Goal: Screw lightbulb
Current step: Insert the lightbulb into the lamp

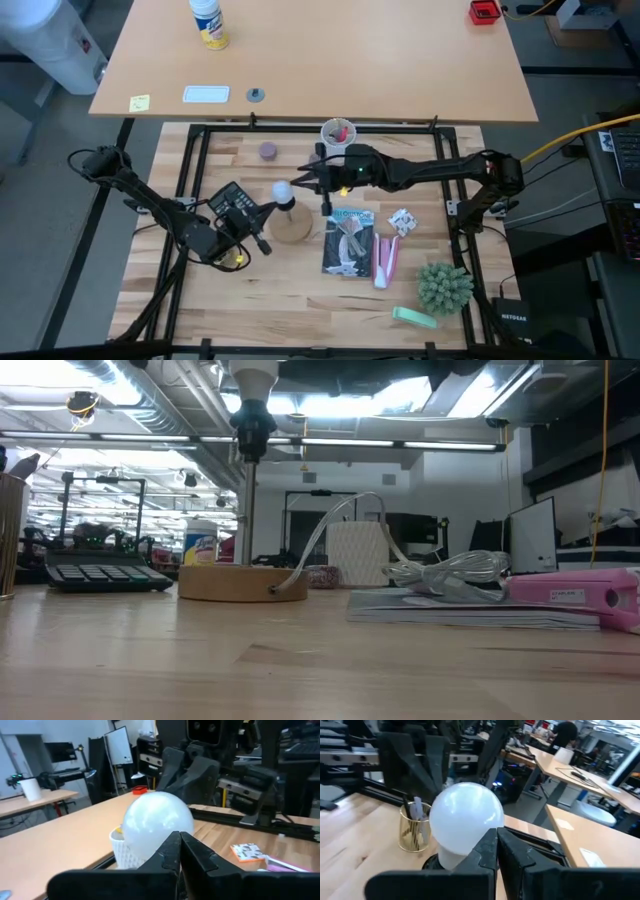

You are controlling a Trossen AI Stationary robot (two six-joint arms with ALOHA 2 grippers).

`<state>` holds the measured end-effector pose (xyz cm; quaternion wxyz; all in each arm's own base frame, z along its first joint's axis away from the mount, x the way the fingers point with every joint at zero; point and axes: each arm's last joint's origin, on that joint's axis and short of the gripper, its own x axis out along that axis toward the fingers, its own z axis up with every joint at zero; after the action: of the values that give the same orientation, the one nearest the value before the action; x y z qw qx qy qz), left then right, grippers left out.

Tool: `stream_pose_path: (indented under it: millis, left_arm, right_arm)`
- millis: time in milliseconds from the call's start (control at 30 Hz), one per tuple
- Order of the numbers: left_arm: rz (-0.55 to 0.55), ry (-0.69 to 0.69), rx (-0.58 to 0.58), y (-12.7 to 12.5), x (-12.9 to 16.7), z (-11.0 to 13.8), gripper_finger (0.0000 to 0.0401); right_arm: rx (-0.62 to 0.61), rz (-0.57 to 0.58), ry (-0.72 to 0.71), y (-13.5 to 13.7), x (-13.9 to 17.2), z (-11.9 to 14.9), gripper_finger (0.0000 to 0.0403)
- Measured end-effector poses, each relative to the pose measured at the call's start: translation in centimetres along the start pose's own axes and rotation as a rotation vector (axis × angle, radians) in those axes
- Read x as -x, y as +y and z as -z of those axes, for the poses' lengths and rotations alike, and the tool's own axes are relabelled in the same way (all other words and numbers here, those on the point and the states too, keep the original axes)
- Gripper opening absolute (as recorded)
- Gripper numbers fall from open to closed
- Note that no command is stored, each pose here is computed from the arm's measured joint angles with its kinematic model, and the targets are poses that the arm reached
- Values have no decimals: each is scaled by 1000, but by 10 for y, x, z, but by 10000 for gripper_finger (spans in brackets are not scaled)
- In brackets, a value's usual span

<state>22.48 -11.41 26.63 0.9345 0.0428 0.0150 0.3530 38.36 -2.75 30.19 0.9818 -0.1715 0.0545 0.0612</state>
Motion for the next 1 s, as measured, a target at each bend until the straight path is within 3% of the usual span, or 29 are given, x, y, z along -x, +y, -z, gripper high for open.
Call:
stream_pose_path:
  millis: [433,700,1000]
  left_arm:
    - [-84,10,-30,3,0,0,1]
    - [-90,10,-36,3,-2,0,1]
    - [-51,4,-30,0,7,-1,1]
  right_arm:
    - [-75,-159,-29,12,-1,-2,17]
    - [-65,-197,-41,26,-3,-8,17]
    - [-65,-188,-39,26,-3,-7,17]
